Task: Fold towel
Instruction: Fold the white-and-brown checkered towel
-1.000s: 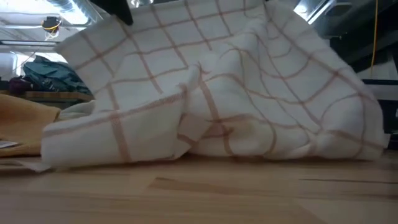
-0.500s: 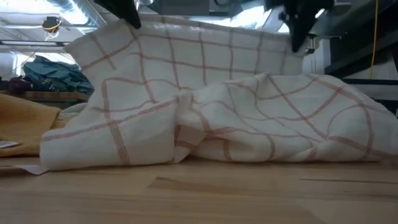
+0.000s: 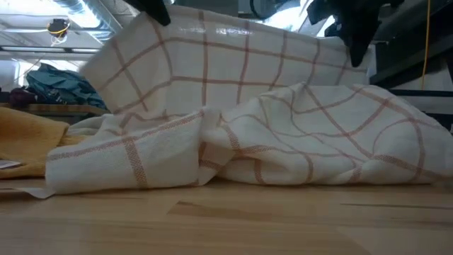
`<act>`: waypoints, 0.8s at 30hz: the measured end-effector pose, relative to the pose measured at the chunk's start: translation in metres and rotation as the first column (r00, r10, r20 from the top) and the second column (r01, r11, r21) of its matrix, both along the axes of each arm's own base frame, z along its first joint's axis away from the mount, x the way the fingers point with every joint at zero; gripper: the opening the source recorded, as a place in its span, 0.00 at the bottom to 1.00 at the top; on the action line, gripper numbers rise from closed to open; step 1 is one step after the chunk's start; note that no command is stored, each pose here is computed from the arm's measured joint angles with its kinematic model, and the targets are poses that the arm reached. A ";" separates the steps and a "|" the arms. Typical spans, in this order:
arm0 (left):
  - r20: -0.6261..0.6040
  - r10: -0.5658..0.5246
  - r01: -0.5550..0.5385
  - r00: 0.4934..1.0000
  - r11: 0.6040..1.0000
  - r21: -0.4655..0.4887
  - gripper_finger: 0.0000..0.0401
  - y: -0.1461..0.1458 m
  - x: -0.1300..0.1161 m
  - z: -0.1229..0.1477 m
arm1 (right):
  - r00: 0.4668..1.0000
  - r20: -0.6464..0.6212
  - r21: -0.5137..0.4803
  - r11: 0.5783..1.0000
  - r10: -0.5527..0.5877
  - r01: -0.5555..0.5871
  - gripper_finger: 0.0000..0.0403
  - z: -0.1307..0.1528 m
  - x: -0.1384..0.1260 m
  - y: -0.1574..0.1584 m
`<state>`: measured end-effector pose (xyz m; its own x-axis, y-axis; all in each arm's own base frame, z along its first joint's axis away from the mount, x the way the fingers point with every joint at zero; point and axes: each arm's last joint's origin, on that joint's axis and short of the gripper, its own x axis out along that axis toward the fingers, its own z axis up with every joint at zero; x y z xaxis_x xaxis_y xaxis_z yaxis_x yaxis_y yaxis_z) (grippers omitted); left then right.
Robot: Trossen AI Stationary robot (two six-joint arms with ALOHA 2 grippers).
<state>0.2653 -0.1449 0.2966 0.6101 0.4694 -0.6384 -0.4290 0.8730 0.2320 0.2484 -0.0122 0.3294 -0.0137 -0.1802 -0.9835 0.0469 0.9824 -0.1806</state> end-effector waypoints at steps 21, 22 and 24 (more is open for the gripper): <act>-0.129 -0.183 0.156 0.975 0.969 -0.191 0.00 -0.023 -0.008 -0.008 | 0.996 0.081 0.077 0.996 0.031 -0.038 0.00 -0.021 -0.013 0.108; -0.140 -0.186 0.157 0.973 0.968 -0.194 0.00 -0.024 -0.007 -0.011 | 0.996 0.078 0.076 0.996 0.040 -0.046 0.00 -0.027 -0.014 0.111; -0.162 -0.201 0.166 0.966 0.964 -0.208 0.00 -0.027 -0.004 -0.016 | 0.996 0.069 0.072 0.996 0.053 -0.058 0.00 -0.039 -0.015 0.114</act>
